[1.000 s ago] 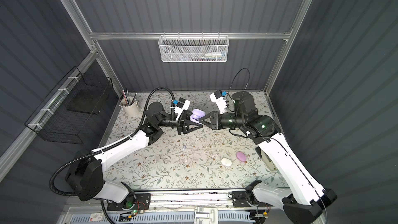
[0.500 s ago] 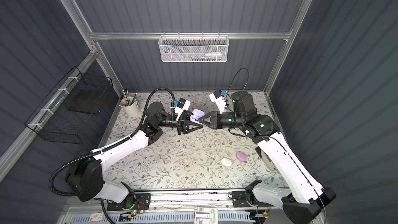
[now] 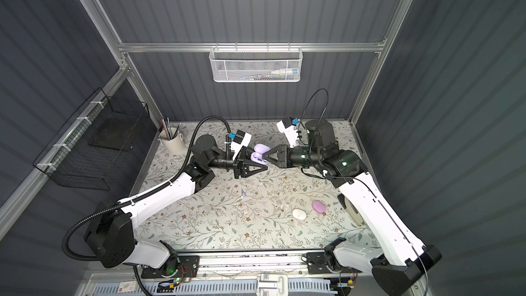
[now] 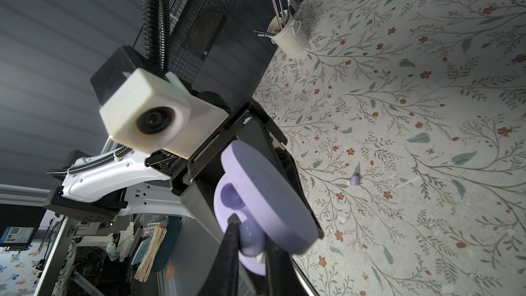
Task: Insert wireless bluetooth earbuds into charging case
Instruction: Insert the wireless bluetooth earbud into the charging case, then rotate the wireless bluetooth earbud at the center of the table, then pick up the wireless bluetooth earbud from the center of the table.
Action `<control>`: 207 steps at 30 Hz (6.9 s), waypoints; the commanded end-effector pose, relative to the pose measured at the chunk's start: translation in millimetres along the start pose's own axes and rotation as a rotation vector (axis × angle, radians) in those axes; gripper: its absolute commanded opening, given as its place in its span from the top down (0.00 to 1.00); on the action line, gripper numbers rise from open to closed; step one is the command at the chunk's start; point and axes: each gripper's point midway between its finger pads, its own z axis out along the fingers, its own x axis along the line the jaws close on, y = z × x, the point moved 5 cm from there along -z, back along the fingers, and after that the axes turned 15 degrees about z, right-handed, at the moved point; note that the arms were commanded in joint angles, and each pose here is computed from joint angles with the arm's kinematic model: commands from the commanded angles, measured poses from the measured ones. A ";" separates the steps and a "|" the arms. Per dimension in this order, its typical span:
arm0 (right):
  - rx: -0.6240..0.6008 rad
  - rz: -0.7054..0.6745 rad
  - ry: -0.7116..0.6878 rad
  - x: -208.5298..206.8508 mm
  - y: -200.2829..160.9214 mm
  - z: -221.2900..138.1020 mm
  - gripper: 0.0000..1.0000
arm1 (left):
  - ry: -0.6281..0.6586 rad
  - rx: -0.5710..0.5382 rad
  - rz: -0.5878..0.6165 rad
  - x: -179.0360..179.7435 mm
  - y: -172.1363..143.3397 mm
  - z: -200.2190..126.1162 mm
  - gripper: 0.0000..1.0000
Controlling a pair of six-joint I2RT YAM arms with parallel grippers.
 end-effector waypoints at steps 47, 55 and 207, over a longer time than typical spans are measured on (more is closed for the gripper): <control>0.006 0.018 -0.128 0.5 19.9 9.3 0.32 | -0.012 -0.036 0.084 -9.4 19.8 0.8 0.89; -0.021 0.009 -0.108 10.5 23.3 2.7 0.25 | -0.007 -0.027 0.076 -8.6 14.3 1.1 0.89; -0.042 0.209 -0.583 -92.2 -11.5 107.0 0.83 | 0.430 0.069 -0.074 78.1 -35.4 -145.9 0.93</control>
